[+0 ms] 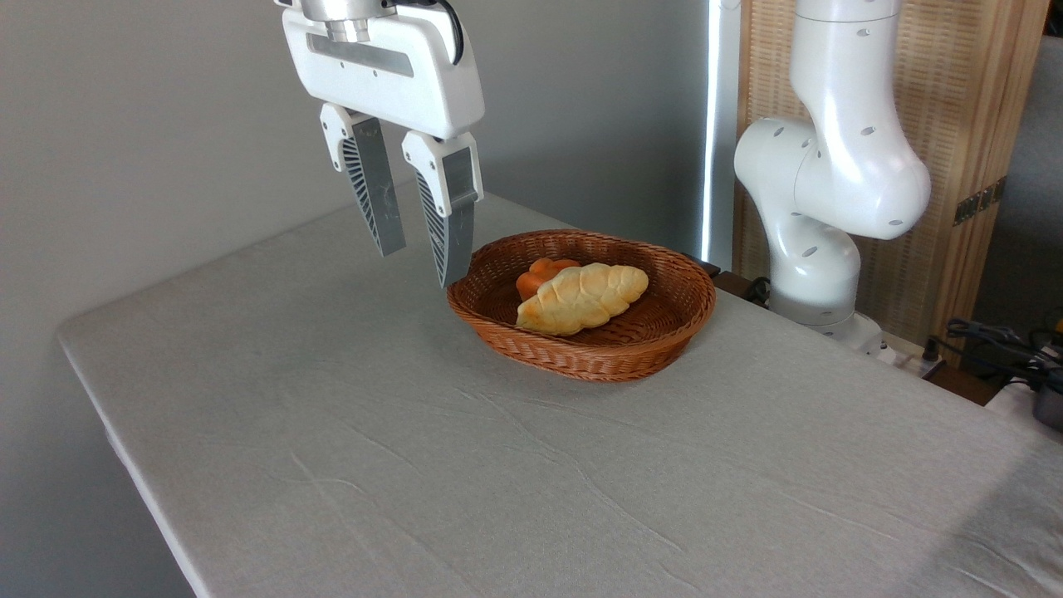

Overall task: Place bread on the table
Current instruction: 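Move the open gripper down toward the braided bread roll in the basket, then lower the gripper fingers around the braided bread roll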

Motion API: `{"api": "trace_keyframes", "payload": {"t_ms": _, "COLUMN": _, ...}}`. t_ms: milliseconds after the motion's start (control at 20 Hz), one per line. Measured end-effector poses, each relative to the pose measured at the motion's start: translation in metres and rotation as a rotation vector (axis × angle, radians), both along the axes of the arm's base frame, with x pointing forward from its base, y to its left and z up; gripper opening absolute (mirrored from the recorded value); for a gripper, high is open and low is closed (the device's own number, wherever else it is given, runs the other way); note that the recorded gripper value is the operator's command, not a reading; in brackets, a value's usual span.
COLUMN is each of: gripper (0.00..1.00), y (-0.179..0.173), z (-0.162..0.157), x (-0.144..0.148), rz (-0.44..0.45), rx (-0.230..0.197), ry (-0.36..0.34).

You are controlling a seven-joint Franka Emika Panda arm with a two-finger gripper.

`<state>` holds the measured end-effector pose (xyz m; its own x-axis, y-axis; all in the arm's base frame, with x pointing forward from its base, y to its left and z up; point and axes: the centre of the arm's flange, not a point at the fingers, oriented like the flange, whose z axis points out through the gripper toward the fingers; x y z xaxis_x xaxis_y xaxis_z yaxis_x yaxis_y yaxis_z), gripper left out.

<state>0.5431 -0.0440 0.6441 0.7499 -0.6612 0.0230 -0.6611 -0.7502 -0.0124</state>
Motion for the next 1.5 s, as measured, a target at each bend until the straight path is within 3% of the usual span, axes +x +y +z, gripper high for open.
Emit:
{"api": "trace_keyframes", "payload": {"t_ms": 900, "gripper": 1.00, "y": -0.003, "z": 0.003, "x": -0.009, "rz": -0.006, "rx": -0.006, "ry": -0.015}}
{"api": "trace_keyframes", "payload": {"t_ms": 1000, "gripper": 1.00, "y": -0.009, "z": -0.001, "x": -0.027, "rz": -0.020, "rx": -0.016, "ry": 0.001}}
{"api": "trace_keyframes", "payload": {"t_ms": 1150, "gripper": 1.00, "y": -0.045, "z": -0.013, "x": -0.065, "rz": -0.100, "rx": -0.024, "ry": 0.035}}
{"api": "trace_keyframes", "payload": {"t_ms": 1250, "gripper": 1.00, "y": -0.076, "z": -0.030, "x": -0.096, "rz": -0.168, "rx": -0.016, "ry": 0.072}}
{"api": "trace_keyframes", "payload": {"t_ms": 1500, "gripper": 1.00, "y": -0.095, "z": -0.080, "x": -0.151, "rz": -0.236, "rx": 0.006, "ry": 0.157}}
